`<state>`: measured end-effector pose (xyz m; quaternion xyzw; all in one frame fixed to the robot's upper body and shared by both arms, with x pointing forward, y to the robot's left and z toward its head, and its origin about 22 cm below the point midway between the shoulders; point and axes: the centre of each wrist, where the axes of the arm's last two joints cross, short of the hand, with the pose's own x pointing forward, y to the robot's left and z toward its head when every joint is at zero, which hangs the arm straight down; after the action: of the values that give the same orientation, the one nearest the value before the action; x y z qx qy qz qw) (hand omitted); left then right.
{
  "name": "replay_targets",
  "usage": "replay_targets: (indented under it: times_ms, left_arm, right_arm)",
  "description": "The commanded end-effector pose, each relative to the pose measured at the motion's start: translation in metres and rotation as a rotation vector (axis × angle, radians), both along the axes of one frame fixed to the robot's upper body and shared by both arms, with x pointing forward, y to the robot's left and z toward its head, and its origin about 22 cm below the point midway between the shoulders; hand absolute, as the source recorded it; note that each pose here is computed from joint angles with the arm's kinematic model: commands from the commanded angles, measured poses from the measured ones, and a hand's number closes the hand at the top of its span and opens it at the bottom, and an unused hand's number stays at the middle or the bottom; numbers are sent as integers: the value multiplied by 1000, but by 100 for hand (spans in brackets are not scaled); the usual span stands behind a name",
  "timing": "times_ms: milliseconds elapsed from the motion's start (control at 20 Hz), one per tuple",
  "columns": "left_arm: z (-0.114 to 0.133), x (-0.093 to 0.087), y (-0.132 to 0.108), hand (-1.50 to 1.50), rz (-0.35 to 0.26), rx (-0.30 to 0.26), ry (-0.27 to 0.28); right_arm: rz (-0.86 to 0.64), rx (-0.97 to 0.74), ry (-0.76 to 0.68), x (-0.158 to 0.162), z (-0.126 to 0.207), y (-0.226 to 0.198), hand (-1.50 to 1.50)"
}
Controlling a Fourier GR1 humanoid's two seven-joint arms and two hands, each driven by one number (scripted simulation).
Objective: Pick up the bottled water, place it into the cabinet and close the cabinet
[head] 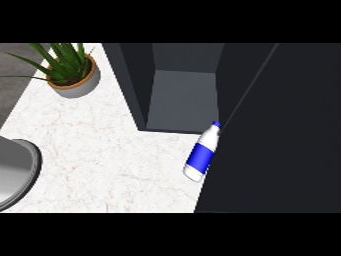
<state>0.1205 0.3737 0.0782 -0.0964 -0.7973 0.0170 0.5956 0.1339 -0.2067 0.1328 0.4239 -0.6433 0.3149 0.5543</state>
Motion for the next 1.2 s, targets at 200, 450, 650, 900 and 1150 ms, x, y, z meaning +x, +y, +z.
replay_targets:
  times_ms: [200,450,650,900,1150]
  left_arm:
    - [8,-6,14,-150,-36,-1,-14]
    - [13,-6,26,-150,-28,8,-15]
    - [15,-7,37,-150,-34,5,-27]
    - [18,-13,42,-150,-60,-3,-40]
    - [14,-20,56,-150,-64,-7,-30]
  right_arm:
    - [-20,-21,-143,-2,41,39,150]
    - [-24,16,-104,14,45,69,150]
    - [-3,20,-62,24,47,95,150]
    - [150,-105,7,45,54,132,150]
    - [325,-124,-15,65,87,176,150]
